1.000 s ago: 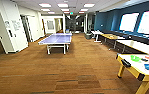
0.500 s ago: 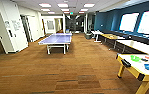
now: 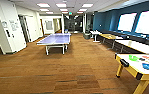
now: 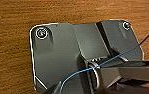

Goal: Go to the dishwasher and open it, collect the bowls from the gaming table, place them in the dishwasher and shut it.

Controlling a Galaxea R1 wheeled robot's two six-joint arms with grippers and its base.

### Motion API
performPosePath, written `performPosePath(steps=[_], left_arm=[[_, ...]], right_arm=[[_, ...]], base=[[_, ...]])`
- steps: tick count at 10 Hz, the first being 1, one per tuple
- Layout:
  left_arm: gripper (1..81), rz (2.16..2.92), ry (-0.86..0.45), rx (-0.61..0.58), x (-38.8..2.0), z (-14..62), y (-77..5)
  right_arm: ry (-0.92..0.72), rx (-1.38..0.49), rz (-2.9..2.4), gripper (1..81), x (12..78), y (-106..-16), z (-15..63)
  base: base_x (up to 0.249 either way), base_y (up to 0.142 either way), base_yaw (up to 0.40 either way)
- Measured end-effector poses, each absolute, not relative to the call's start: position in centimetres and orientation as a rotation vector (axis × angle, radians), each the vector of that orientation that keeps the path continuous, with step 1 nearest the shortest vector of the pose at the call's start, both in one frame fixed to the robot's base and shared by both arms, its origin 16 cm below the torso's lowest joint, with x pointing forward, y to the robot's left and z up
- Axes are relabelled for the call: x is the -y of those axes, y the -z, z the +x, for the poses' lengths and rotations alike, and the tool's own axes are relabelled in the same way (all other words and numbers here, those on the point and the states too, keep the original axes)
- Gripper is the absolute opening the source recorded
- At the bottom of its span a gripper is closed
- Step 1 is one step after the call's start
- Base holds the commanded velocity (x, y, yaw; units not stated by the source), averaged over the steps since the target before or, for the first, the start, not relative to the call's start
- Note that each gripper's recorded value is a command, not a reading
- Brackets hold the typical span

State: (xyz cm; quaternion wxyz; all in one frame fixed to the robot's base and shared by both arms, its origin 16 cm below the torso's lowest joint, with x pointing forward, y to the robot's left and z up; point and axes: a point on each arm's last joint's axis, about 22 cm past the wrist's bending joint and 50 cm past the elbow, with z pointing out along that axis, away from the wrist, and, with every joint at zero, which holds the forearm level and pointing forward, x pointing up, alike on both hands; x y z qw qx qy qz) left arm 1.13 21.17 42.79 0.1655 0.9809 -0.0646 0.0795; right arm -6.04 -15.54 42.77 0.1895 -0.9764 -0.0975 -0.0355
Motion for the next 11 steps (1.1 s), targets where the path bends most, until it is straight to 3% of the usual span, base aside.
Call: performPosePath(steps=[11], left_arm=[[81.1,2.794,-0.244,0.188,-21.2,2.3,-42.8]], right_arm=[[0.099,0.275,-2.746,81.1,15.5,-42.8,-6.1]], base=[[0.0,0.0,-0.385]])
